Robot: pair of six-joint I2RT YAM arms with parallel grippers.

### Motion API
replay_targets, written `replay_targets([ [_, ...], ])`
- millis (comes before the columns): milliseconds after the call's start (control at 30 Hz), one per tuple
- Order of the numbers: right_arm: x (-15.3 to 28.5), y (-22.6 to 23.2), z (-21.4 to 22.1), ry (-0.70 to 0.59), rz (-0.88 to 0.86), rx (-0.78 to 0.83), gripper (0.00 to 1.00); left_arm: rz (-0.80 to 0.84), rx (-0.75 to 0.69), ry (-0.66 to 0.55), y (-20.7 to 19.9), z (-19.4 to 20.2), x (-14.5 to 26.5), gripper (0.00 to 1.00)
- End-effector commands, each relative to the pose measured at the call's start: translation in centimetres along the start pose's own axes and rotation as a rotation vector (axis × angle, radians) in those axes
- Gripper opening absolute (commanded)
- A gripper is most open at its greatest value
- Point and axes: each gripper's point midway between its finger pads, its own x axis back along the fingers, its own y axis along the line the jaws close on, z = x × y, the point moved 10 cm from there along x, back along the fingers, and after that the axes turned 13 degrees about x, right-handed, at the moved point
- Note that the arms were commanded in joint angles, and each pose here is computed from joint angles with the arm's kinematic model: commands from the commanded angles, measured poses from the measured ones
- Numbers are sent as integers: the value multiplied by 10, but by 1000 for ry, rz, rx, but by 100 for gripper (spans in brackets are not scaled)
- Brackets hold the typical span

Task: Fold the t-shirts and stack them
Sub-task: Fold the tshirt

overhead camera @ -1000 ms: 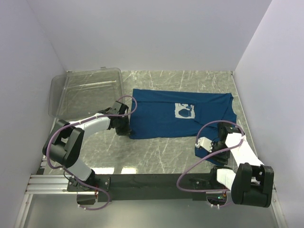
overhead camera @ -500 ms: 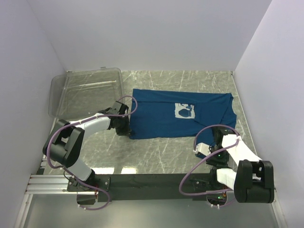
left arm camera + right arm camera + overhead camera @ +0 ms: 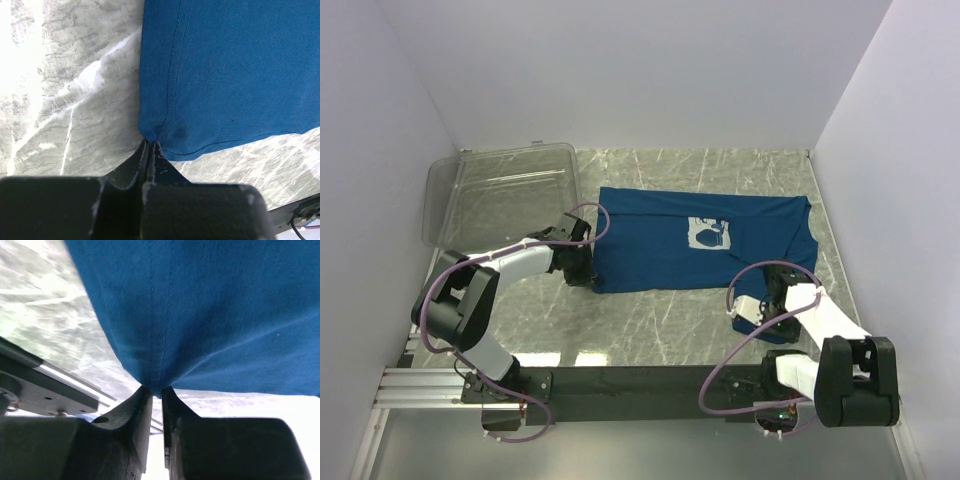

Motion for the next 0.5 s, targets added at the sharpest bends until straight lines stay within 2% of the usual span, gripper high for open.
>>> replay_targets([
  [0,12,-3,-5,-92,44,-25,18,41,-20,-25,-6,-2,7,0],
  [67,20,0,-5,-119,38,-27,14,54,-20,-38,-8,-3,13,0],
  [200,44,1,-5,-202,64,-27,0,83,-17,-68,-14,-7,26,0],
  [467,77,-8,1,-413,137,-122,0,149,6,-107,-9,4,52,0],
])
